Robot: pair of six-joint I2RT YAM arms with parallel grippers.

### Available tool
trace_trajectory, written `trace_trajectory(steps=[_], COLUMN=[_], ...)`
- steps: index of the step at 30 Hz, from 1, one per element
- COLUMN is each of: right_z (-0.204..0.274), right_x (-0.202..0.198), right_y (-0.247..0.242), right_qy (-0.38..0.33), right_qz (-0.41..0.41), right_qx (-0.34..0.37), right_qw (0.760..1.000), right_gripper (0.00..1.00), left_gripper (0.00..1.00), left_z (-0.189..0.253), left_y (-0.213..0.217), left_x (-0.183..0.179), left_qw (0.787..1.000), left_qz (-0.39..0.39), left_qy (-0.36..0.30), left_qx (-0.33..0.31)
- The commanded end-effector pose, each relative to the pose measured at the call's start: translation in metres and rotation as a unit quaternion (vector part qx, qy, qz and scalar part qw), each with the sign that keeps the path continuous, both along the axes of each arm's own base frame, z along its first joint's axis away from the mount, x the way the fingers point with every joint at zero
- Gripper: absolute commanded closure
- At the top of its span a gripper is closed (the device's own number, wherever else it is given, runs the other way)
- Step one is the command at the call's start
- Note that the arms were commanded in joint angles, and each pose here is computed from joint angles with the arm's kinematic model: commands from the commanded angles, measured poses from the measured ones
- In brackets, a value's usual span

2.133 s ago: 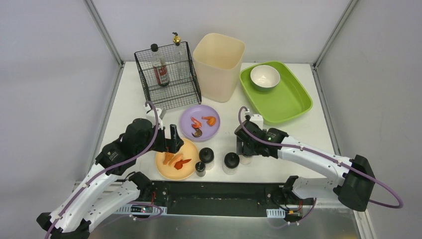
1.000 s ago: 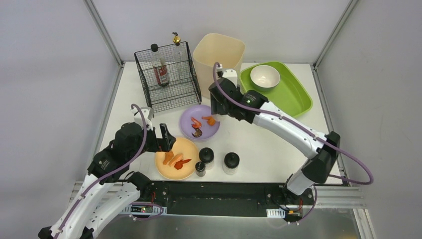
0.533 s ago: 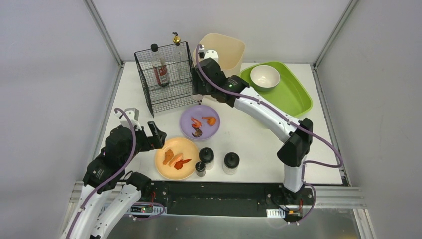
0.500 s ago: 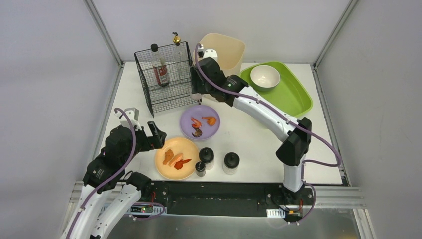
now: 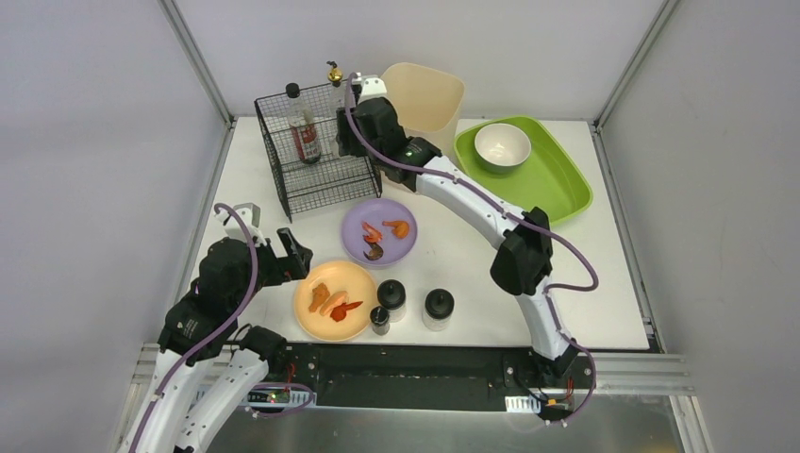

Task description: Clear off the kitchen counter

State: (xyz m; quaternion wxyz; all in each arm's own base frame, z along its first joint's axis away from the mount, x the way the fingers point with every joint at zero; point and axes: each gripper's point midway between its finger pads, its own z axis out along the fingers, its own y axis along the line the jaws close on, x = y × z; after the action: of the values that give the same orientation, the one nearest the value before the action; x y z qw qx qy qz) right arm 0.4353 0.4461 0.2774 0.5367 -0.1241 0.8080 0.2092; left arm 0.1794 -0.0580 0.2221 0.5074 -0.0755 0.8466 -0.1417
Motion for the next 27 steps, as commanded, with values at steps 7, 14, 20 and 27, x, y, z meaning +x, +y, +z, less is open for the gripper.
trace_trajectory(steps=[7, 14, 20, 27], right_z=[0.086, 0.080, 0.059, 0.031], right_x=[0.038, 0.053, 0.060, 0.066], right_y=[0.027, 0.024, 0.025, 0.027], right_qy=[-0.125, -0.127, -0.107, -0.082], right_qz=[0.000, -0.013, -0.019, -0.028], right_qx=[0.116, 0.116, 0.110, 0.098], right_qw=[0.985, 0.985, 0.988, 0.991], right_gripper=[1.00, 1.00, 1.00, 1.00], left_gripper=[0.02, 0.03, 0.03, 0.03], left_z=[0.001, 0.002, 0.002, 0.001], left_y=[0.001, 0.002, 0.002, 0.002], left_x=[0.003, 0.003, 0.003, 0.003], left_qw=[1.000, 1.000, 1.000, 1.000], left_qz=[0.008, 0.009, 0.010, 0.011], left_qy=[0.002, -0.001, -0.001, 0.001], left_qx=[-0.004, -0.006, -0.006, -0.006])
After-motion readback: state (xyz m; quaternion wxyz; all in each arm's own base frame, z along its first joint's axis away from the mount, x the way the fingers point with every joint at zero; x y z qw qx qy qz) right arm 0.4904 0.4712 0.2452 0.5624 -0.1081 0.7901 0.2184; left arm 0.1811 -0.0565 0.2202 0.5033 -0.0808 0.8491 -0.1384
